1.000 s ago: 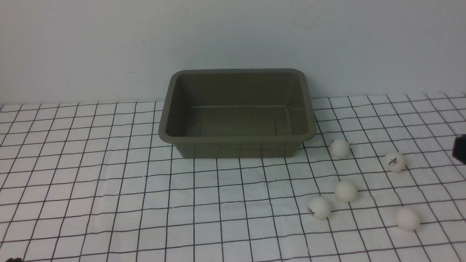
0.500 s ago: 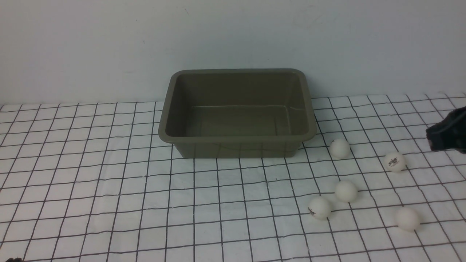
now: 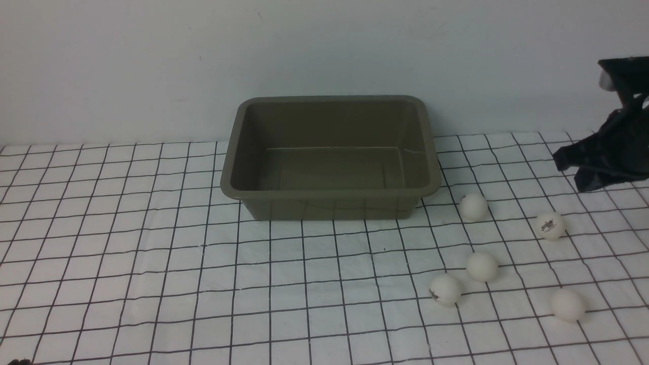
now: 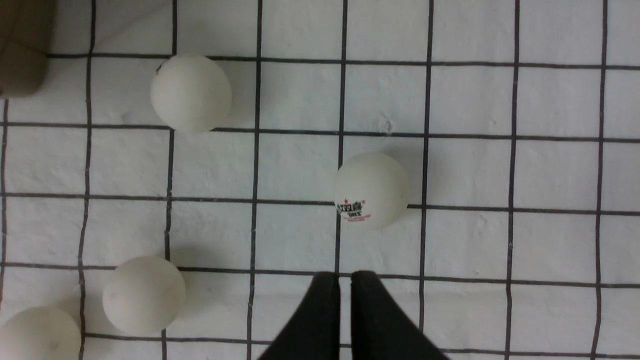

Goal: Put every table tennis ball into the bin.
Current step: Use the right arm to clamp the table tennis ball closest to it

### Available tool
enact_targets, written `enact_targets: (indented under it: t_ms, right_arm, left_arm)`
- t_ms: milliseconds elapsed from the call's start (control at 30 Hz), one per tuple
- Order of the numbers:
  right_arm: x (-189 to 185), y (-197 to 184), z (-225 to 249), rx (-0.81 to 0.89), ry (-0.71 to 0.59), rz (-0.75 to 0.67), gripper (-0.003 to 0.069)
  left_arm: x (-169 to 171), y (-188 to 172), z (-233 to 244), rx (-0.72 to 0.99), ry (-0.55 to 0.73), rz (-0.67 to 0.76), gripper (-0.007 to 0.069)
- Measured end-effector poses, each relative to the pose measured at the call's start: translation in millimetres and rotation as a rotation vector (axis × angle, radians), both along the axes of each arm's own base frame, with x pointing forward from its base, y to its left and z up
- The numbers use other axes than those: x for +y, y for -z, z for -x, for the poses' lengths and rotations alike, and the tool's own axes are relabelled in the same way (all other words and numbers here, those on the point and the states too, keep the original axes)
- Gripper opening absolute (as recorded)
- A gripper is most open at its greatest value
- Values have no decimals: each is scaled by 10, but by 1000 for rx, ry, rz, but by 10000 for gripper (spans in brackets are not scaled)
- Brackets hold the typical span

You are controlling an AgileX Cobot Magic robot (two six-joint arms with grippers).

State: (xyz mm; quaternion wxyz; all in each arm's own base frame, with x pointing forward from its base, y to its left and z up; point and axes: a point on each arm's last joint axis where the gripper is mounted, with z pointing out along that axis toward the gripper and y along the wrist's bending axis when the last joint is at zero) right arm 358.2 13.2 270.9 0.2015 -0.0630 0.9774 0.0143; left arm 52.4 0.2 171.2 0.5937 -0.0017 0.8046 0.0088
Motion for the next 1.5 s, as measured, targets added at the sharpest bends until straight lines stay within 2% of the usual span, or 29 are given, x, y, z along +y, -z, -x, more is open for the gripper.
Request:
enact_targets:
  t_ms: [200, 333, 400, 467, 567, 700, 833, 1500]
  right_arm:
    - [5, -38, -162, 5, -1, -1, 149]
    - [8, -51, -258, 14, -3, 0, 304]
    - [8, -40, -266, 17, -3, 0, 335]
    - [4, 11, -287, 37, -5, 6, 424]
    - [-2, 102, -322, 63, -5, 16, 503]
    - [-8, 276, -382, 105, -3, 25, 567]
    - [-28, 539, -468, 155, 7, 48, 584]
    - [-35, 1143, -726, 239, 9, 65, 582]
  left_arm:
    - [0, 0, 0, 0, 0, 0, -4]
    - [0, 0, 0, 0, 0, 0, -4]
    - [0, 0, 0, 0, 0, 0, -4]
    - [0, 0, 0, 0, 0, 0, -4]
    - [0, 0, 0, 0, 0, 0, -4]
    - [0, 0, 0, 0, 0, 0, -4]
    - [0, 0, 0, 0, 0, 0, -4]
    - [0, 0, 0, 0, 0, 0, -4]
